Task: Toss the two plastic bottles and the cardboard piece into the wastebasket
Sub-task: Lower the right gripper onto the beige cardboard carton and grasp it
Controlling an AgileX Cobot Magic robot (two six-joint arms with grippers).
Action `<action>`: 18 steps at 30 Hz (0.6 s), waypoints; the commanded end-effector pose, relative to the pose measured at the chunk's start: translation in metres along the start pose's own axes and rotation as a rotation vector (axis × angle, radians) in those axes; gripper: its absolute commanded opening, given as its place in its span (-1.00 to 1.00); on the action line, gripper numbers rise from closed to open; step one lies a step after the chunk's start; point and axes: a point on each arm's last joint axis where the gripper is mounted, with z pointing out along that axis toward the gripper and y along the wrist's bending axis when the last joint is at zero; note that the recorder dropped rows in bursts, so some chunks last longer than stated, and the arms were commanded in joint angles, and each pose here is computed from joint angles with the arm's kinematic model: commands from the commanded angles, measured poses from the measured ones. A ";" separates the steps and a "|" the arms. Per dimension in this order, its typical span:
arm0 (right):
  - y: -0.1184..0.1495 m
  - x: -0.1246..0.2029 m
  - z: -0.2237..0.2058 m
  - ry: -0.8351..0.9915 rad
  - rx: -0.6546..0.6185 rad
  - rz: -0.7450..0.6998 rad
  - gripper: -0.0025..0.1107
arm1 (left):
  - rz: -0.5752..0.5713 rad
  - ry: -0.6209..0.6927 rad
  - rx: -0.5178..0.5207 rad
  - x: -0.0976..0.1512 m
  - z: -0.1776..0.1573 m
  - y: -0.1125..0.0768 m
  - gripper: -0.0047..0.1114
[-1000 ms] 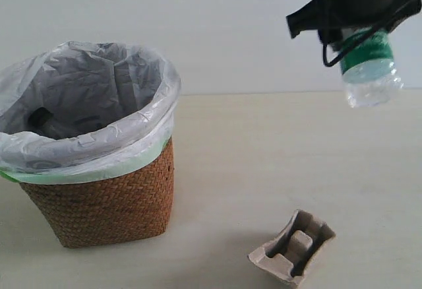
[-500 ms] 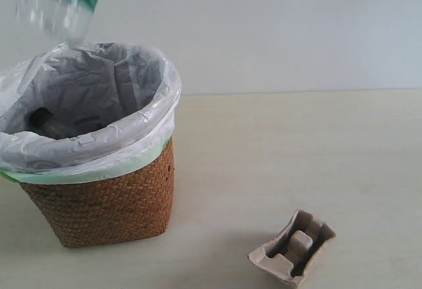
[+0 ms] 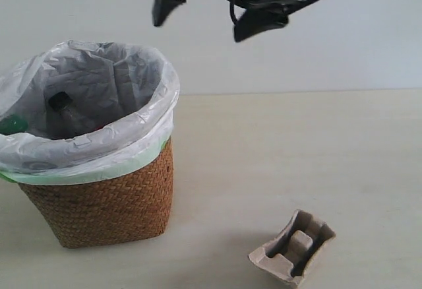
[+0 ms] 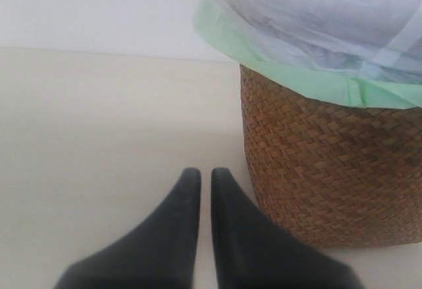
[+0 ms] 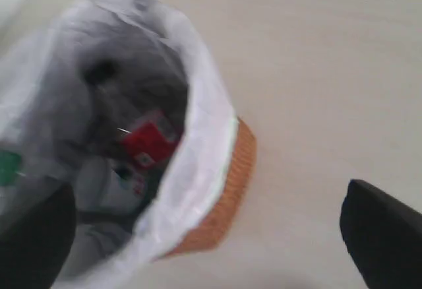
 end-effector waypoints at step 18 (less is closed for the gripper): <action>-0.088 0.133 0.059 0.575 0.591 0.215 0.68 | -0.008 -0.002 -0.004 0.001 0.000 0.000 -0.82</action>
